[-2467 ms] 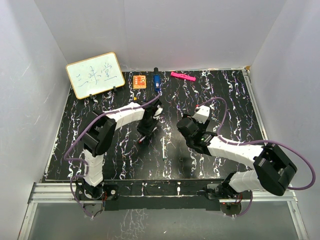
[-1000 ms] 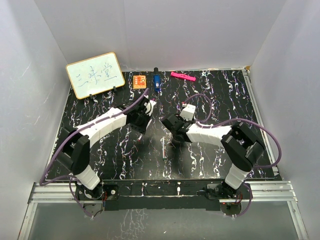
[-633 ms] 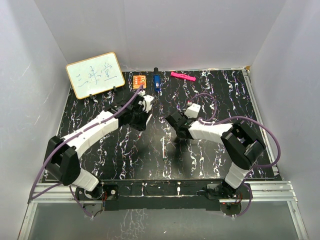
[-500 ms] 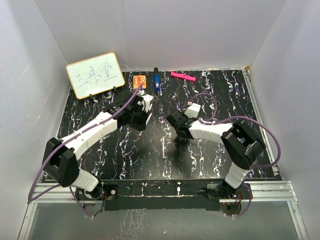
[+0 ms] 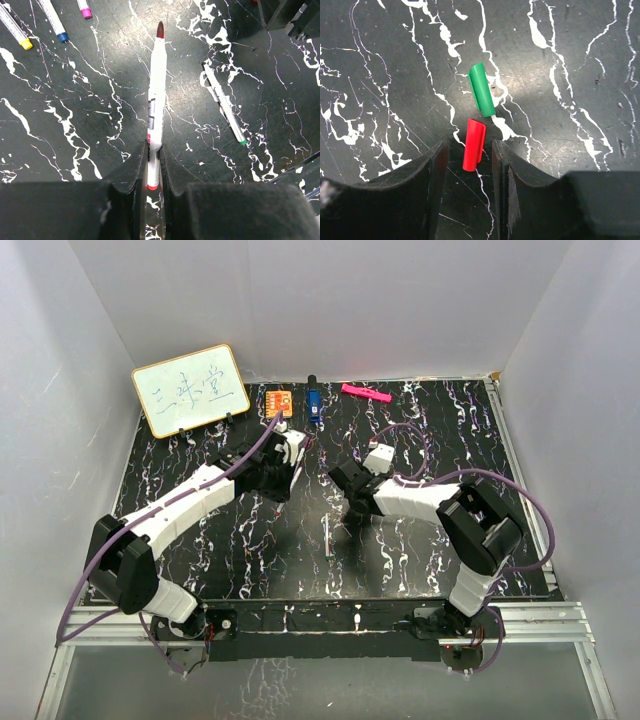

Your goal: Insert the pens into the pen caps

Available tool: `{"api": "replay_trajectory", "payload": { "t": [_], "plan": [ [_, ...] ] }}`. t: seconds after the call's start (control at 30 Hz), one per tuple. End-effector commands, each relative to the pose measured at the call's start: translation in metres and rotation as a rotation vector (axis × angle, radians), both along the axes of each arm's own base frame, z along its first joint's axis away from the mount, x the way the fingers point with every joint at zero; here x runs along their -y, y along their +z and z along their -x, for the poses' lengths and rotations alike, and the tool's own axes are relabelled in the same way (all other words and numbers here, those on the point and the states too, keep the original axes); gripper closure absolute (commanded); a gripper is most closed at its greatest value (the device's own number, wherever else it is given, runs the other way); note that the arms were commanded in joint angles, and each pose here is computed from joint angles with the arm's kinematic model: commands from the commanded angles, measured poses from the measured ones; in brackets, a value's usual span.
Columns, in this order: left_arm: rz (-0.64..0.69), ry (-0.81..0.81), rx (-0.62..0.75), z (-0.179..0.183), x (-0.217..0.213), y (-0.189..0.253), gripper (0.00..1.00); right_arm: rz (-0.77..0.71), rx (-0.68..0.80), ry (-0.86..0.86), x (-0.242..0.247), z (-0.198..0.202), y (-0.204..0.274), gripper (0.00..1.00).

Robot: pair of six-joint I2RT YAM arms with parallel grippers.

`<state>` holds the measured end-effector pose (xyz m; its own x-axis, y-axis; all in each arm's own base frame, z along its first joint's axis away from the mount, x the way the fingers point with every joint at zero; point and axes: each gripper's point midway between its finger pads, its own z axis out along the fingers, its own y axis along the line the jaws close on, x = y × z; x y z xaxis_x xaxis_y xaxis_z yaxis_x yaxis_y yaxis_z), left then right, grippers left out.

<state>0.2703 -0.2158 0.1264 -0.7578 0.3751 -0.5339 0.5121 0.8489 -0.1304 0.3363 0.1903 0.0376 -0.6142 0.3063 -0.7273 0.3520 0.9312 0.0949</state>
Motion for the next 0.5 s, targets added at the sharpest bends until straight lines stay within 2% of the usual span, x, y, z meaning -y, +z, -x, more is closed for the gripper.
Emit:
{"api": "replay_trajectory", "payload": {
  "t": [0.0,0.47],
  "plan": [
    [0.006,0.016,0.006,0.000,-0.003,0.002,1.00,-0.021,0.031,-0.004,-0.012,-0.014,0.004,0.62],
    [0.017,0.030,-0.010,-0.001,-0.003,-0.004,1.00,0.000,0.008,-0.020,-0.007,-0.012,-0.007,0.66]
  ]
}}
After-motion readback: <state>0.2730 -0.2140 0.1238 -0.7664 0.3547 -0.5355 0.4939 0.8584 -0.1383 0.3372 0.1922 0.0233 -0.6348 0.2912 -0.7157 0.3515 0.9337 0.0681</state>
